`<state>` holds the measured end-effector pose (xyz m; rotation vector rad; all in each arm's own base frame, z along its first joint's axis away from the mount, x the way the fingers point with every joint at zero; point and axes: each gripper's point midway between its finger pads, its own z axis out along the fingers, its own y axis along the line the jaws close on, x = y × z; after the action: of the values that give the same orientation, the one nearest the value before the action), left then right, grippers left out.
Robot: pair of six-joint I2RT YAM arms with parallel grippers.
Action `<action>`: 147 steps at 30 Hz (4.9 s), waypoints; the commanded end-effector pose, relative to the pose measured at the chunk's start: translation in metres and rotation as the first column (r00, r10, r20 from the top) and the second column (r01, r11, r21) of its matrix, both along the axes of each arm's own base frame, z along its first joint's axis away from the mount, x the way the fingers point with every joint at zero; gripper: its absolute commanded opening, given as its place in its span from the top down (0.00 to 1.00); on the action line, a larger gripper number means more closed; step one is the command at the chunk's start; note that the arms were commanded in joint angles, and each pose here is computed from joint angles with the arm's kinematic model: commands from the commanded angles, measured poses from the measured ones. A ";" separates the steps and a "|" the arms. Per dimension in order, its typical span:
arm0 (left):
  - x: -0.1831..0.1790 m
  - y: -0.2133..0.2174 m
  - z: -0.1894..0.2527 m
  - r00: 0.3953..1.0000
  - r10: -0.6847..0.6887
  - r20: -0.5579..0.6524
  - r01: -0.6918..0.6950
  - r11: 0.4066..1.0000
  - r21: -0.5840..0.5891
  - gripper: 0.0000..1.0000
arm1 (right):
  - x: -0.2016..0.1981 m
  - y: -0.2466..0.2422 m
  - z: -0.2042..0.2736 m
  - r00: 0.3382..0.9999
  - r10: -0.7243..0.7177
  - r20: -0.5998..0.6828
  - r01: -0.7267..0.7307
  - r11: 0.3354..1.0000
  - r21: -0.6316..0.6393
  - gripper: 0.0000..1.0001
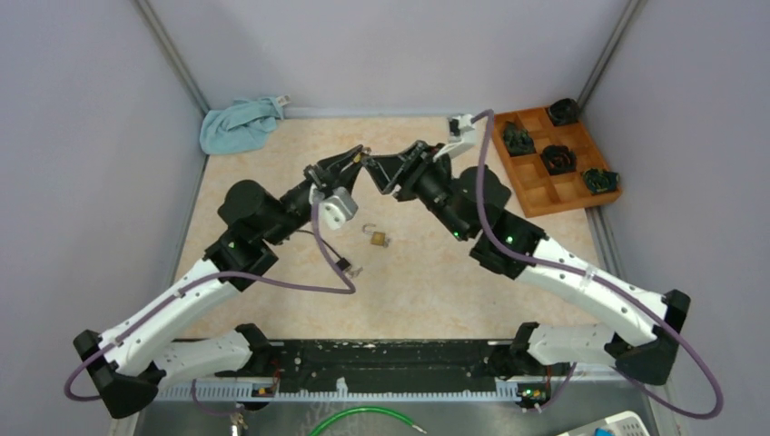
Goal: Unlock with the key
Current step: Unlock the lock, then place the lock at the center of the board.
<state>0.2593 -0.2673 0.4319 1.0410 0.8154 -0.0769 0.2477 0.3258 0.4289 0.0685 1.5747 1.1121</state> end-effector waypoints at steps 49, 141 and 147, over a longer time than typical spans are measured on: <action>-0.096 -0.027 0.082 0.648 -0.635 -0.419 0.421 0.758 -0.499 1.00 | -0.074 -0.024 0.062 0.794 0.229 0.563 -0.330 0.940 0.082 0.90; 0.118 0.205 -0.318 0.443 0.249 -0.861 -0.587 0.807 -0.069 0.01 | 0.068 -0.211 -0.263 0.855 -0.514 0.073 0.433 0.628 -0.647 0.01; 0.117 0.217 -0.323 0.523 0.254 -0.813 -0.618 0.770 -0.157 0.01 | 0.062 -0.324 -0.253 0.526 -0.829 0.187 0.764 0.365 -0.531 0.01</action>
<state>0.3614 -0.0554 0.0822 0.3398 1.9284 -0.2725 0.3142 0.0753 0.1632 0.1973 1.7770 0.0521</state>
